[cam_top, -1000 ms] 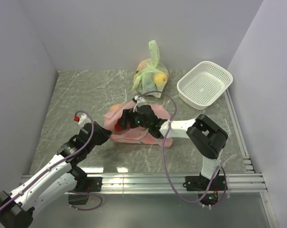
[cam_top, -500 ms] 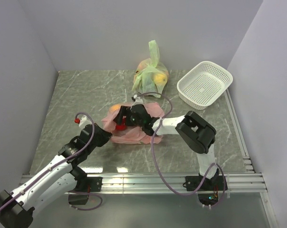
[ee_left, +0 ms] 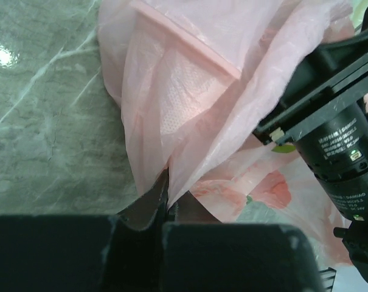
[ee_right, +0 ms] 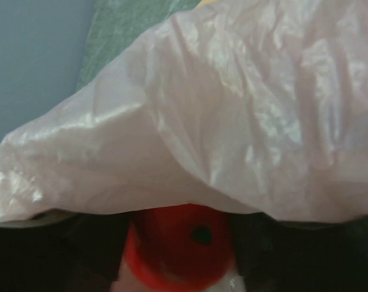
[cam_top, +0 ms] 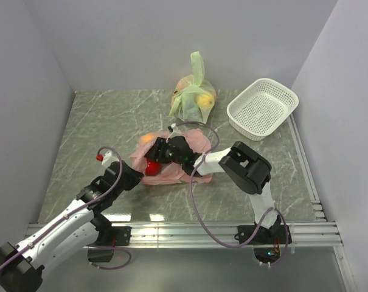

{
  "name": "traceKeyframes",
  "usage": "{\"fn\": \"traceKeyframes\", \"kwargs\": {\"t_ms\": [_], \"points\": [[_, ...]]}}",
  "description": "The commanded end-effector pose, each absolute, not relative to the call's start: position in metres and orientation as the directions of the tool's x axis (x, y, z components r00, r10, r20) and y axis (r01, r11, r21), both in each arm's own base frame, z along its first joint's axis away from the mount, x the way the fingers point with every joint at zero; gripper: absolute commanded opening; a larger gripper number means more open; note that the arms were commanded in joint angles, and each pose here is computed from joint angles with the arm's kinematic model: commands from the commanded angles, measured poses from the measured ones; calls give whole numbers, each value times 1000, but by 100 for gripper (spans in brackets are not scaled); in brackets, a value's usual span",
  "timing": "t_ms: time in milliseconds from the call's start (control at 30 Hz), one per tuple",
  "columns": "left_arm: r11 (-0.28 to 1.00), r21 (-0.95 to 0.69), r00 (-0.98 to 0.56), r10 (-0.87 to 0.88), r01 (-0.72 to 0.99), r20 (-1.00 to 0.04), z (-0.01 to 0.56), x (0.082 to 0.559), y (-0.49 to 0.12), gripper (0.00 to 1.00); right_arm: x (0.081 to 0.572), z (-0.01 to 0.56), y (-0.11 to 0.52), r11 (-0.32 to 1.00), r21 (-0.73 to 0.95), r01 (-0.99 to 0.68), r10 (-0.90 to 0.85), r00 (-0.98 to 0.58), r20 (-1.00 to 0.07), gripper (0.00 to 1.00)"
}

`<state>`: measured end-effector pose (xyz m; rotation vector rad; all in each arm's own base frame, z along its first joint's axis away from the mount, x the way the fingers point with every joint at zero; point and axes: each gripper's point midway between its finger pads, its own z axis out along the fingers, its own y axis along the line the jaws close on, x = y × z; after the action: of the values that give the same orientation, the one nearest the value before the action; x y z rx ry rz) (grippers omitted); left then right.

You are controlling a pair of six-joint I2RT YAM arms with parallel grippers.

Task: Untie the knot of the plastic bag and take out the fruit

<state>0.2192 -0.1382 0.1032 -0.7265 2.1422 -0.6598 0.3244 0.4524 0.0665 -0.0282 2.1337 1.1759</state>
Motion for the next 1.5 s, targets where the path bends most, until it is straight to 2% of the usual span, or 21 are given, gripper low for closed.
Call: {"fn": "traceKeyframes", "kwargs": {"t_ms": [0, 67, 200, 433, 533, 633, 900, 1100, 1300, 1367, 1467], "points": [[695, -657, -527, -691, -293, -495, 101, 221, -136, 0, 314, 59, 441, 588, 739, -328, 287, -770, -570, 56], [704, -638, -516, -690, -313, -508, 98, 220, -130, 0, 313, 64, 428, 608, 719, -337, 284, -753, -593, 51], [698, -611, -462, -711, -372, -531, 99, 221, -113, 1, 310, 71, 405, 652, 659, -375, 245, -719, -650, 52], [708, -625, -485, -695, -328, -532, 102, 221, -120, 0, 299, 96, 383, 706, 527, -473, 125, -650, -749, 77], [704, -628, -510, -694, -333, -507, 92, 217, -124, 0, 296, 110, 385, 715, 475, -513, 75, -619, -782, 83], [695, -636, -543, -694, -334, -474, 80, 211, -130, 0, 291, 125, 393, 714, 453, -534, 45, -611, -790, 85], [695, -640, -569, -686, -328, -454, 72, 206, -134, 1, 260, 104, 406, 715, 381, -586, -116, -637, -762, 86], [702, -637, -575, -677, -319, -459, 71, 206, -135, 1, 261, 81, 403, 764, 251, -594, -217, -604, -767, 86], [707, -636, -583, -669, -310, -460, 70, 207, -138, 1, 258, 60, 414, 736, 176, -653, -306, -554, -775, 88], [712, -633, -584, -665, -305, -466, 72, 208, -138, 1, 258, 58, 416, 727, 164, -667, -315, -536, -783, 86], [722, -622, -579, -658, -302, -482, 75, 210, -136, 0, 260, 57, 414, 724, 136, -676, -328, -511, -795, 78]]}}
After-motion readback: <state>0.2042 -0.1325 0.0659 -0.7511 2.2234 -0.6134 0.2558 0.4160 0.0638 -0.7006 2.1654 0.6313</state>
